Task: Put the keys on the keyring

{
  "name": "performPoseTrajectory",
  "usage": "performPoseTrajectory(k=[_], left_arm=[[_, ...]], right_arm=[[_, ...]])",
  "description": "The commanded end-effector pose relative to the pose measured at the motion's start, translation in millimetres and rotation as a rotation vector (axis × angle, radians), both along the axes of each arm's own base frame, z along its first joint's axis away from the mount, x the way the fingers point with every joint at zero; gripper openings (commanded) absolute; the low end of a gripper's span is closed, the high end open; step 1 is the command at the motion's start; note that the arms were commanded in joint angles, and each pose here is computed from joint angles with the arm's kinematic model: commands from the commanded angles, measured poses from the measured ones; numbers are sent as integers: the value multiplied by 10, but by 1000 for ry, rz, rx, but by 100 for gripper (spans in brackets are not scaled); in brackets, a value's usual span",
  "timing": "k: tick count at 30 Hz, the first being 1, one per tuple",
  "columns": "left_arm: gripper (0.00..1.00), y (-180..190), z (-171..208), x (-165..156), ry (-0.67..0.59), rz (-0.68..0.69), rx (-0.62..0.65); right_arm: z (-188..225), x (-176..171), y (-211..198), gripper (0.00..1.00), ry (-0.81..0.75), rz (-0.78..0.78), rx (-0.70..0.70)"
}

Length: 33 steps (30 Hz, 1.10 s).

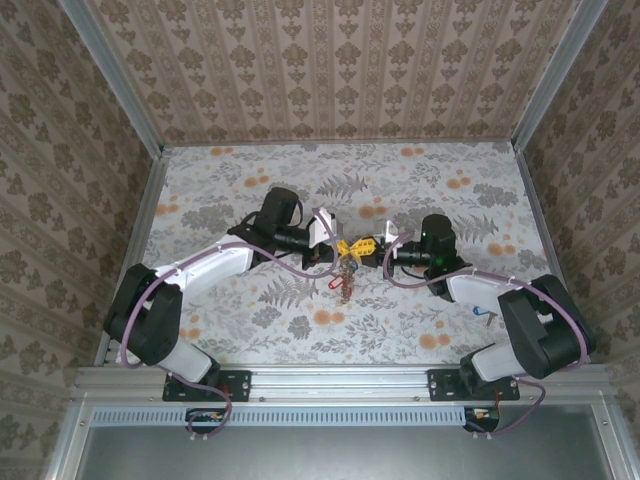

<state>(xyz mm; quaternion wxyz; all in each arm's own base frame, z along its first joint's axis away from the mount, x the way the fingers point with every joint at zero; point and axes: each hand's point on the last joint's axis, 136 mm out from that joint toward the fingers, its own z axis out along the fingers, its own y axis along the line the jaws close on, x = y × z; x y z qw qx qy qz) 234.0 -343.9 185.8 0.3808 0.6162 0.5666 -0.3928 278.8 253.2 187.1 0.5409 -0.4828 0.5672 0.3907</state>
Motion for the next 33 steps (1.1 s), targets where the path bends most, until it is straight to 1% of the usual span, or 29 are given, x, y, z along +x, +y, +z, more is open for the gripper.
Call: performPoseTrajectory(k=[1, 3, 6, 9, 11, 14, 17, 24, 29, 33], left_arm=[[0, -30, 177, 55, -78, 3, -8], [0, -2, 174, 63, -117, 20, 26], [0, 34, 189, 46, -177, 28, 83], [0, 51, 202, 22, -204, 27, 134], [0, 58, 189, 38, -231, 39, 183], [0, 34, 212, 17, -239, 33, 215], [0, 3, 234, -16, -247, 27, 230], [0, -35, 250, -80, -259, 11, 257], [0, -47, 266, -91, -256, 14, 254], [0, -55, 286, -100, -254, 18, 247]], right_arm=[[44, -60, 39, 7, -20, 57, -40], [7, -107, -5, 12, -38, 54, -128], [-85, -152, -93, 16, -45, 28, -267], [-72, -160, -189, 21, -66, -12, -340], [-65, -166, -237, 27, -78, -32, -376], [-28, -135, -294, 27, -110, -77, -414], [6, -113, -315, 29, -154, -99, -418], [149, -21, -253, 28, -237, -125, -347], [130, -74, -218, 27, -261, -56, -375], [146, -49, -178, 26, -286, -35, -353]])
